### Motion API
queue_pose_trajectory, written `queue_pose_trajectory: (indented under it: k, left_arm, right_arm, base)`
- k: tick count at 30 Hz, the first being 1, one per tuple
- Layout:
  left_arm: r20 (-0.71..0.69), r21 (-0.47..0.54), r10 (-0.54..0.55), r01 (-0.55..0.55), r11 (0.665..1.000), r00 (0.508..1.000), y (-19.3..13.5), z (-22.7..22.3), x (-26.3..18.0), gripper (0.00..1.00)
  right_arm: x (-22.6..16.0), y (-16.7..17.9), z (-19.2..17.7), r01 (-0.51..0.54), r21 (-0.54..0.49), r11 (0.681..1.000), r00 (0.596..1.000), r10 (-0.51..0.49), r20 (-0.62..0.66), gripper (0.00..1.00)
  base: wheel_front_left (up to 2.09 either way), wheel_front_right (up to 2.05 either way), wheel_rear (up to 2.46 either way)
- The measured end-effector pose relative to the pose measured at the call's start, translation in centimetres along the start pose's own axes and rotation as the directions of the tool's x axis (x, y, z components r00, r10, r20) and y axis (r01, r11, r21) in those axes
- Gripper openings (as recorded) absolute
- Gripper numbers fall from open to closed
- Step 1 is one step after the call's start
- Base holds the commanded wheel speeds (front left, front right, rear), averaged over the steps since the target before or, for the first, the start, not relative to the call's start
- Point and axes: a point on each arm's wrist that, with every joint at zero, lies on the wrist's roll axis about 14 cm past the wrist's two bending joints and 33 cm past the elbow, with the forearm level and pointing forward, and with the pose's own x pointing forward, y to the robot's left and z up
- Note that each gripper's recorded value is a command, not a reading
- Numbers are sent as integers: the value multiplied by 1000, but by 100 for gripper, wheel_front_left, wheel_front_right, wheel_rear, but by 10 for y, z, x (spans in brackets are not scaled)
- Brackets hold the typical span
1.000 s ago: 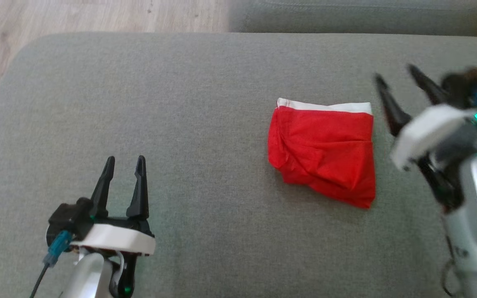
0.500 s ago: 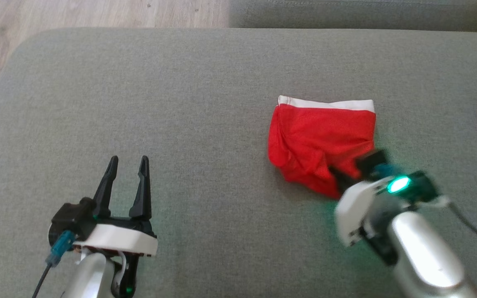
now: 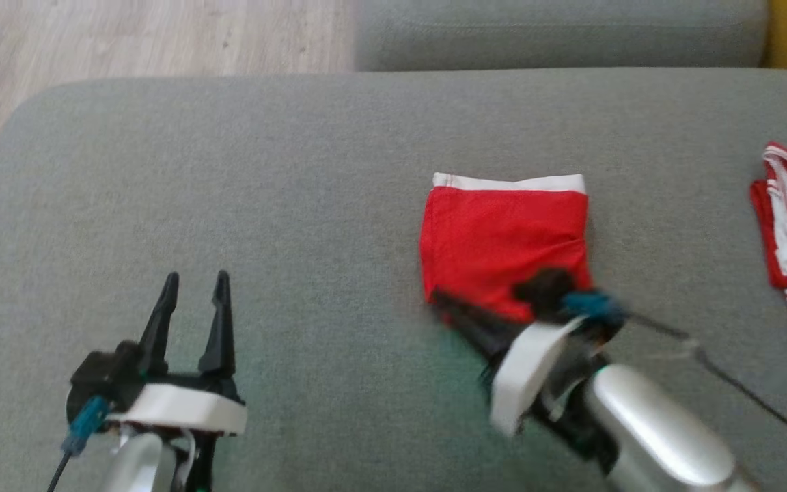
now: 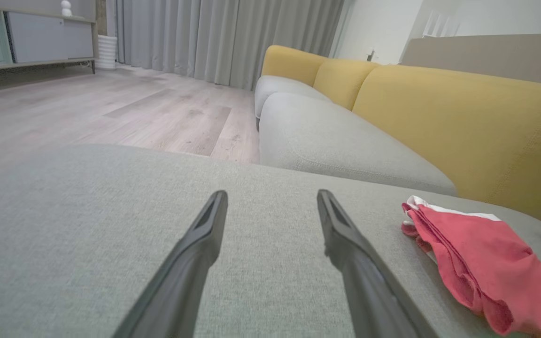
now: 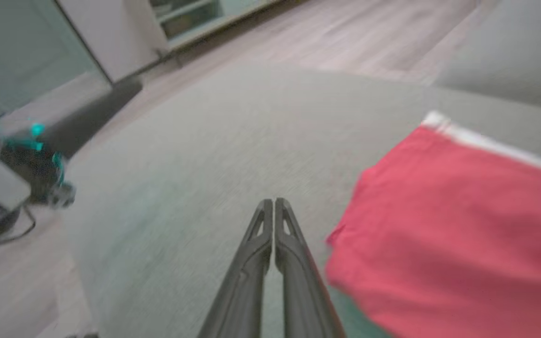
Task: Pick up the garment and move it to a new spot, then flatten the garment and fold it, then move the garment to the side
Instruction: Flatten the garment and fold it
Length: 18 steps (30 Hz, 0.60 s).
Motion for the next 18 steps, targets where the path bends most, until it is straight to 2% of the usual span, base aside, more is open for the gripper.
queue_pose_trajectory:
  k: [1,4,7,11,14,18]
  left_arm:
    - [0,-1,7,-7,1000,1000,1,0,-2,100]
    - [-7,2,13,-13,1000,1000,3,-3,-8,100]
    - [-2,3,20,-20,1000,1000,4,-2,-13,100]
    - [4,8,19,-19,1000,1000,2,-1,-17,100]
    - [13,10,20,-20,1000,1000,1,2,-20,100]
    - [17,15,13,-13,1000,1000,-2,3,-21,100]
  right_arm:
    - [-5,-13,13,40,13,999,997,-41,59,100]
    - [-32,-53,47,183,59,981,956,-192,221,100]
    - [-70,-90,55,332,136,933,880,-358,311,100]
    - [-117,-121,36,492,196,848,794,-530,299,100]
    - [-146,-135,27,576,199,793,738,-609,291,100]
    - [-169,-144,23,633,213,744,686,-667,291,100]
  base:
    - [0,0,0]
    - [0,0,0]
    - [0,0,0]
    - [0,0,0]
    - [0,0,0]
    - [0,0,0]
